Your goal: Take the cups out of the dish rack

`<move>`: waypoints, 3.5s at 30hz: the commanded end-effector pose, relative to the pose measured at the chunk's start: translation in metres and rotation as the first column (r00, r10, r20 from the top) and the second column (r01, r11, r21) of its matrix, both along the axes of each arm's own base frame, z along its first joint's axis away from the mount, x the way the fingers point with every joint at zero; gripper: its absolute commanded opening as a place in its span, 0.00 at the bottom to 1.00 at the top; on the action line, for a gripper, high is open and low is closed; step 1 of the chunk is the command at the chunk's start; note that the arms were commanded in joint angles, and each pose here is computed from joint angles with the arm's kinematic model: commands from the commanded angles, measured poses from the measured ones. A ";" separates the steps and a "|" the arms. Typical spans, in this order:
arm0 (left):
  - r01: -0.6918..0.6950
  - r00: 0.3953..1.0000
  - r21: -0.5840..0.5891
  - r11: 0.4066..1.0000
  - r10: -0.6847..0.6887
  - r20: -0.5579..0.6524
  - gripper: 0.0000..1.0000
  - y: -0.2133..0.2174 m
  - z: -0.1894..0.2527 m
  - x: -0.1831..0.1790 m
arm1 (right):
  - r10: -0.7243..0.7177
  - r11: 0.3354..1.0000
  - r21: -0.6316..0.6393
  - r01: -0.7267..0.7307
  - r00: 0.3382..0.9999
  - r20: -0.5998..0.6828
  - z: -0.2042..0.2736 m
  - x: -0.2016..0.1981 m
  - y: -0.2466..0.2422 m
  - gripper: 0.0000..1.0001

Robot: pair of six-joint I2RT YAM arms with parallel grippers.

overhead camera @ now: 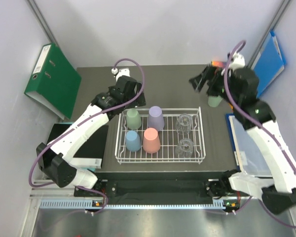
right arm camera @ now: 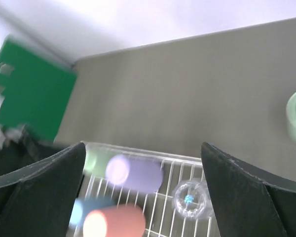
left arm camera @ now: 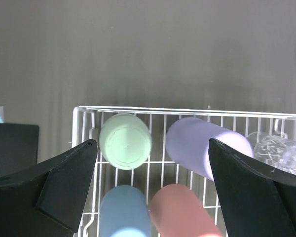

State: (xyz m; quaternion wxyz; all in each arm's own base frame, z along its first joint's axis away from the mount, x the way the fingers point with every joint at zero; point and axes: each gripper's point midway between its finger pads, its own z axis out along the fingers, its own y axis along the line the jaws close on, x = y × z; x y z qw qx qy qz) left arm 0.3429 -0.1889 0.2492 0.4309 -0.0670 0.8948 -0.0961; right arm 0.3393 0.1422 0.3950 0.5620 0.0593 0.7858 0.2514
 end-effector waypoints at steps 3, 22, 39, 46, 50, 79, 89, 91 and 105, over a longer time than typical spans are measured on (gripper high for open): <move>-0.058 0.998 0.082 0.995 0.060 -0.018 0.99 0.024 -0.020 -0.007 | 0.161 0.987 0.005 -0.161 0.986 0.048 -0.046 -0.055 0.023 1.00; -0.001 0.974 0.120 0.993 0.028 -0.223 0.99 0.008 -0.107 -0.013 | 0.229 0.974 0.000 -0.229 0.974 -0.002 -0.093 -0.096 0.026 1.00; -0.026 0.994 0.149 0.988 0.042 -0.106 0.00 0.017 -0.045 0.001 | 0.191 0.981 -0.044 -0.190 0.982 0.011 -0.092 -0.092 0.017 1.00; -0.051 0.987 -0.007 0.999 0.051 0.151 0.00 0.025 0.085 -0.002 | 0.121 0.993 -0.009 -0.120 0.991 0.051 -0.078 -0.076 0.015 1.00; 0.083 0.969 -0.208 0.975 -0.031 0.245 0.00 -0.002 0.127 -0.015 | 0.217 0.973 0.056 -0.225 0.968 0.125 -0.057 -0.082 0.034 1.00; 0.582 0.802 -0.757 0.296 -0.364 0.474 0.00 -0.118 0.152 -0.084 | 0.466 0.789 0.294 -0.539 0.837 0.286 -0.007 -0.121 0.087 0.94; 0.582 0.795 -0.763 0.280 -0.396 0.460 0.00 -0.122 0.148 -0.088 | 0.481 0.767 0.334 -0.547 0.836 0.264 -0.020 -0.126 0.090 0.92; 0.578 0.790 -0.776 0.252 -0.411 0.455 0.00 -0.125 0.147 -0.091 | 0.503 0.752 0.337 -0.567 0.824 0.263 -0.020 -0.122 0.098 0.88; 0.593 0.769 -0.760 0.265 -0.465 0.439 0.15 -0.134 0.130 -0.103 | 0.502 0.757 0.322 -0.568 0.822 0.270 -0.020 -0.106 0.120 0.00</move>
